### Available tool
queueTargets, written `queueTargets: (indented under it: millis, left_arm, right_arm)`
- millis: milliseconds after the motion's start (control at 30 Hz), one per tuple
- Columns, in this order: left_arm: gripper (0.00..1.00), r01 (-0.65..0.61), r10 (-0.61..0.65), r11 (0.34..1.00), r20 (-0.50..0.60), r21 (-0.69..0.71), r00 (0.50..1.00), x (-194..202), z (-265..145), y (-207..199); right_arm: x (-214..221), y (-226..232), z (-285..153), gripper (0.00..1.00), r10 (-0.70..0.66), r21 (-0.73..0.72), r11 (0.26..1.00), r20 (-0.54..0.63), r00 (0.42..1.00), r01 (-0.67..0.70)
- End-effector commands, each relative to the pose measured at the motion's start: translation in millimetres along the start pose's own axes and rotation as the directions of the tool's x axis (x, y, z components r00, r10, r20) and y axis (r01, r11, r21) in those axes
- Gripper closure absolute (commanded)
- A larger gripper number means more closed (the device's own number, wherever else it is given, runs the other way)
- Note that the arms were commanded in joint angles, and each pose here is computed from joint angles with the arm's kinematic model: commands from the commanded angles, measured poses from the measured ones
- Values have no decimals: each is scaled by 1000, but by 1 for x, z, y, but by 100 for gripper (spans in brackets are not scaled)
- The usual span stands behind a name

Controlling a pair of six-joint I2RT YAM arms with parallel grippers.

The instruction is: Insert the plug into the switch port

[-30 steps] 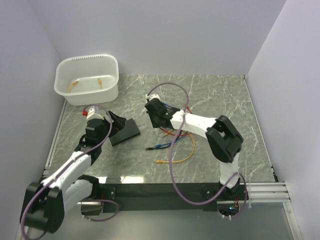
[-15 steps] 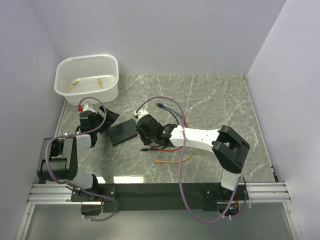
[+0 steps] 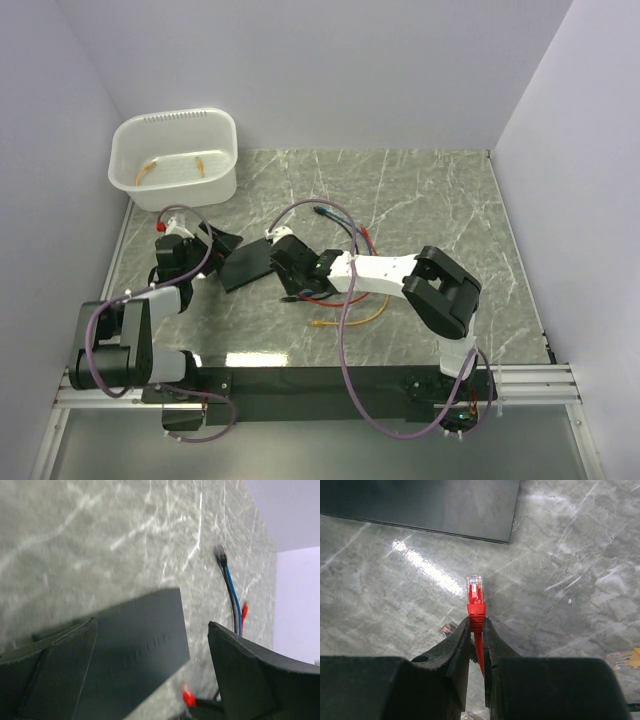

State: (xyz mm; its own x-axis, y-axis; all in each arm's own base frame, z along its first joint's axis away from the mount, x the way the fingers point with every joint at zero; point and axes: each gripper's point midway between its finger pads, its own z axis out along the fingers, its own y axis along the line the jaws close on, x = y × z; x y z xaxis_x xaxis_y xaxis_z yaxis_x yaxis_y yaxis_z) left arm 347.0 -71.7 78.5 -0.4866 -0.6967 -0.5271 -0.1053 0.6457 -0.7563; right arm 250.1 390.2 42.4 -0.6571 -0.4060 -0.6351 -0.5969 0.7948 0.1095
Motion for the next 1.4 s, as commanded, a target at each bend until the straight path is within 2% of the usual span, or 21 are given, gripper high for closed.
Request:
queueTargets:
  millis: [0,200,300,400,500,700,833,933,1167,1367]
  left_arm:
    - [1,50,-49,999,-54,15,997,22,-14,0]
    - [1,93,-91,996,-77,13,993,40,-34,-3]
    - [1,38,-38,999,-10,-4,999,23,-40,-7]
    - [1,-3,11,998,116,-64,993,-14,-41,-12]
    - [1,14,-1,997,179,-70,984,-31,-38,-14]
    - [1,-7,31,993,197,-122,980,-44,-10,2]
    - [1,-23,55,981,158,-194,986,-50,15,19]
    - [1,-12,36,982,128,-188,991,-48,25,21]
    - [1,7,8,988,95,-154,995,-33,18,19]
    - [2,87,-92,982,-24,-166,995,6,6,25]
  right_arm:
    - [-14,6,-7,100,3,3,1000,43,999,-3]
    - [-14,-1,-24,100,-41,67,997,63,997,37]
    - [-14,-2,-37,100,-55,80,996,69,996,50]
    - [-15,-4,-51,100,-60,99,994,87,994,51]
    - [-16,-7,-66,100,-54,104,994,105,993,43]
    - [-11,-3,-85,100,-22,61,998,121,992,15]
    - [-6,2,-90,100,-9,36,999,117,993,5]
    - [-3,2,-91,100,-9,36,999,112,994,5]
    - [6,6,-81,100,0,16,1000,80,997,-2]
    - [10,14,-73,100,4,-12,1000,62,998,-4]
